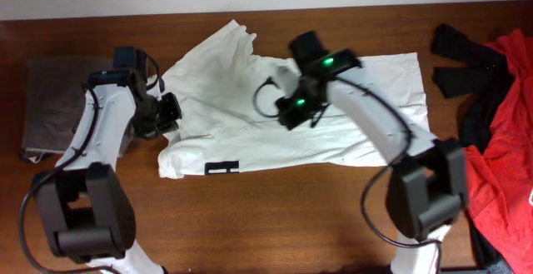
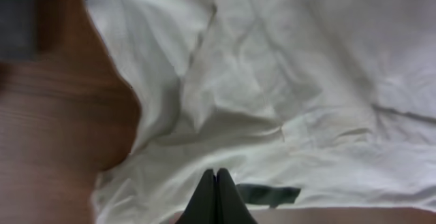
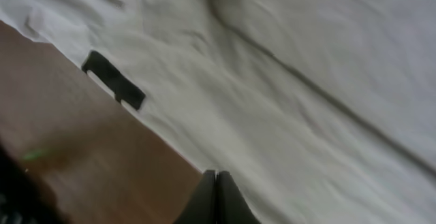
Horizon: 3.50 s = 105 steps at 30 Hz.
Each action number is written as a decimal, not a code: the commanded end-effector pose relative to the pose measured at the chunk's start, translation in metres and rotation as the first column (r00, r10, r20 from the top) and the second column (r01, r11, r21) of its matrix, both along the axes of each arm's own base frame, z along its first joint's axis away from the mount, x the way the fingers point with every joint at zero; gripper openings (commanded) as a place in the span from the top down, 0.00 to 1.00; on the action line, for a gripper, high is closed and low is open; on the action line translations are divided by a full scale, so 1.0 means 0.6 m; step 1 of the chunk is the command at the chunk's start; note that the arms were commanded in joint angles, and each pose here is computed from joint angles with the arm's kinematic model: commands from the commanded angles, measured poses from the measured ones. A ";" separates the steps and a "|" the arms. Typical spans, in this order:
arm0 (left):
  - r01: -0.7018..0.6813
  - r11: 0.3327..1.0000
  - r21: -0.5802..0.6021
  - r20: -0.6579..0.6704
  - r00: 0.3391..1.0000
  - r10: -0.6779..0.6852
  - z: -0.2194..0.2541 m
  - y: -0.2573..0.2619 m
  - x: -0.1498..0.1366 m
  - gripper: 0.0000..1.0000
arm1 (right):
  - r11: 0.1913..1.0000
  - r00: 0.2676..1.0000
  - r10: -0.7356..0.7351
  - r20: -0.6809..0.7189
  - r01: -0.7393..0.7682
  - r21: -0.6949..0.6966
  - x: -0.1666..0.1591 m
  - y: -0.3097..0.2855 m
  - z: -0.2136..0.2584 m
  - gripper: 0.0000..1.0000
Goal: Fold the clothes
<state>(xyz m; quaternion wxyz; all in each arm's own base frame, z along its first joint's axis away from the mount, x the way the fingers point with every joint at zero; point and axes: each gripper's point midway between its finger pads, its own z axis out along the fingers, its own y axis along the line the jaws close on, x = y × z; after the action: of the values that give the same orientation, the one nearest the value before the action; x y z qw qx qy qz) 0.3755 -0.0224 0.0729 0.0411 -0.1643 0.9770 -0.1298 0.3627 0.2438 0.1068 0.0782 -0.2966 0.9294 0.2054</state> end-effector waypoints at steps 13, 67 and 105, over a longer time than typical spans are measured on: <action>-0.013 0.999 -0.048 -0.102 0.995 0.008 -0.121 -0.010 -0.044 1.00 | 0.956 0.918 0.271 0.289 -0.223 -0.188 -0.004 0.163 -0.065 0.53; -0.111 0.993 -0.049 -0.114 0.988 0.105 -0.137 0.033 -0.041 1.00 | 0.948 0.908 0.300 0.293 -0.249 -0.198 0.000 0.210 -0.158 0.39; -0.110 0.993 -0.049 -0.114 0.988 0.104 -0.137 0.033 -0.041 1.00 | 0.983 0.882 0.135 0.452 -0.062 -0.172 0.114 0.177 -0.082 0.96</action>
<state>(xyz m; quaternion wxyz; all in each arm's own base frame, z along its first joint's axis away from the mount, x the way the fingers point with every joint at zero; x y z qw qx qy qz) 0.3584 -0.0053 0.0001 0.0044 -0.2155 0.9643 -0.1541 0.4127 0.3575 0.0394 0.2376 -0.4191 0.8740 0.0631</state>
